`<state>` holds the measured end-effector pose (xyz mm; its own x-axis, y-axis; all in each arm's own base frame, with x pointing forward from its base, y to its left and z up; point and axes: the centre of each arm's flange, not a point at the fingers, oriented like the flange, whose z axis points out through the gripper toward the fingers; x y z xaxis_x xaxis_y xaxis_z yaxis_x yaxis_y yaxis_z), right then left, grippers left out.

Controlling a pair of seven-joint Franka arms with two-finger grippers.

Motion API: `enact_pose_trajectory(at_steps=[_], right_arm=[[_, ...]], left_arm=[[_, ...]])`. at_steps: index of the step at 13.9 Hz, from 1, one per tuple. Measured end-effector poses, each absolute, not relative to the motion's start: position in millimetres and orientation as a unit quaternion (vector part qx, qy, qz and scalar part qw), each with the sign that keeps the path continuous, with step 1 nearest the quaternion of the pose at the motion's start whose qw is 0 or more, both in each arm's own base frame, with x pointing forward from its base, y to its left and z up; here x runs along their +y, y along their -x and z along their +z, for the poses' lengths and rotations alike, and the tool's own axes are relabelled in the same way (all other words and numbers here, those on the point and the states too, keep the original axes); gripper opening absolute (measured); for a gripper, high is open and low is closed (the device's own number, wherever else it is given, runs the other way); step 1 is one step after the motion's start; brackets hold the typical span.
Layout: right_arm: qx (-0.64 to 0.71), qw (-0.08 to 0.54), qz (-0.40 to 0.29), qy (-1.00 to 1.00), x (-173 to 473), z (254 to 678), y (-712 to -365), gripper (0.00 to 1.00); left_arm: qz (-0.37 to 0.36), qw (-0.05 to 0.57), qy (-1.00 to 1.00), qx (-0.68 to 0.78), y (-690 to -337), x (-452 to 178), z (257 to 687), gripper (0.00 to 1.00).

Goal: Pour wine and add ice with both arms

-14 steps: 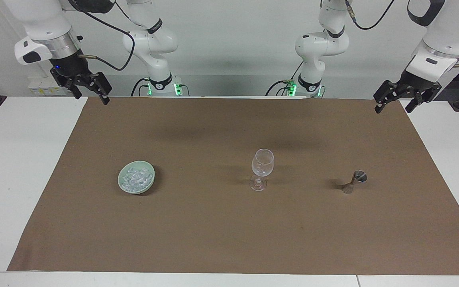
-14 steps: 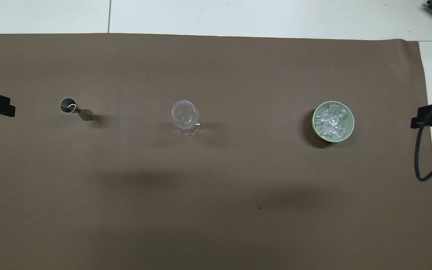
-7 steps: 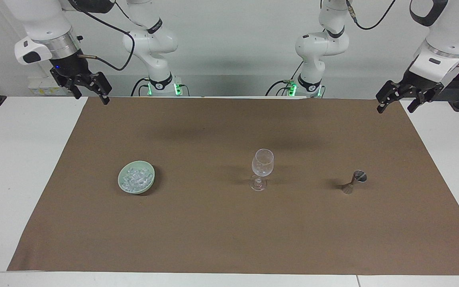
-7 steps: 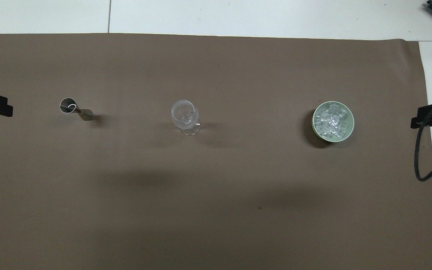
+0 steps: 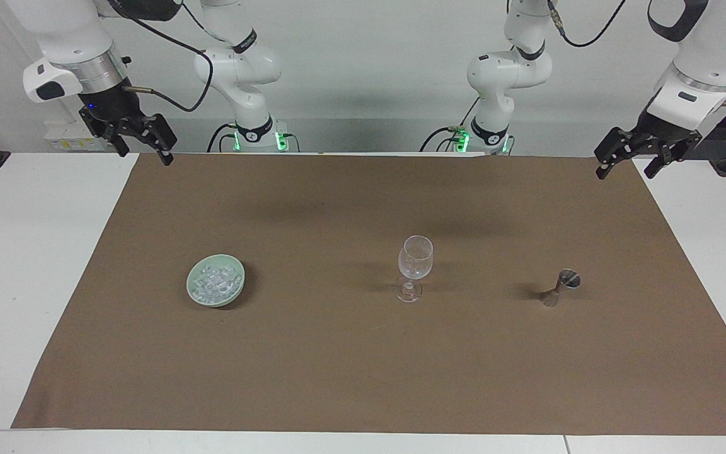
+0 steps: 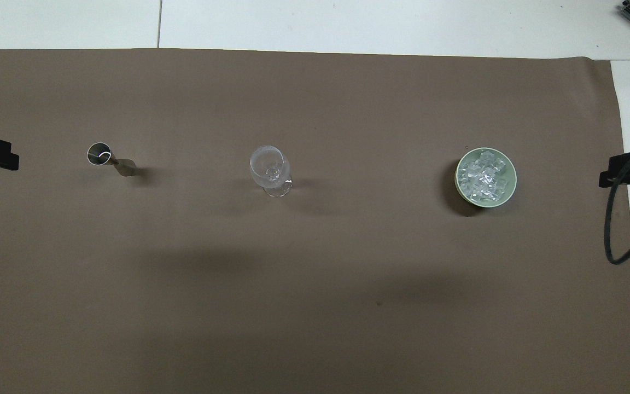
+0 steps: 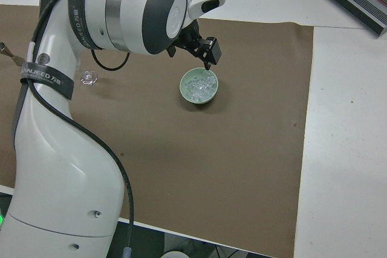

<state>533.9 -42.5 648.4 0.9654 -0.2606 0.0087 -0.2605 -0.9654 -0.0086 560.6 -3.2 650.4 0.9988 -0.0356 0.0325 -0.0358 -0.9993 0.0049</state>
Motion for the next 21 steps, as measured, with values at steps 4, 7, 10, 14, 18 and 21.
enact_pose_trajectory(at_steps=[4,7,10,14,18,21], right_arm=[[0.131,0.004,-0.005,0.991,-43,648,-534,1.00],[0.131,0.004,-0.005,0.991,-43,648,-534,1.00],[0.131,0.004,-0.005,0.991,-43,648,-534,1.00],[0.131,0.004,-0.005,0.991,-43,648,-534,1.00],[0.131,0.004,-0.005,0.991,-43,648,-534,1.00],[0.131,0.004,-0.005,0.991,-43,648,-534,1.00]], left_arm=[[0.016,0.003,-1.000,-0.018,-561,-3,650,1.00],[0.016,0.003,-1.000,-0.027,-561,-2,650,1.00],[0.014,0.002,-0.999,-0.047,-561,8,648,1.00],[0.020,0.013,-0.988,-0.150,-564,51,639,1.00],[0.032,0.069,-0.965,-0.252,-575,89,611,1.00],[0.061,0.121,-0.935,-0.327,-592,110,577,1.00]])
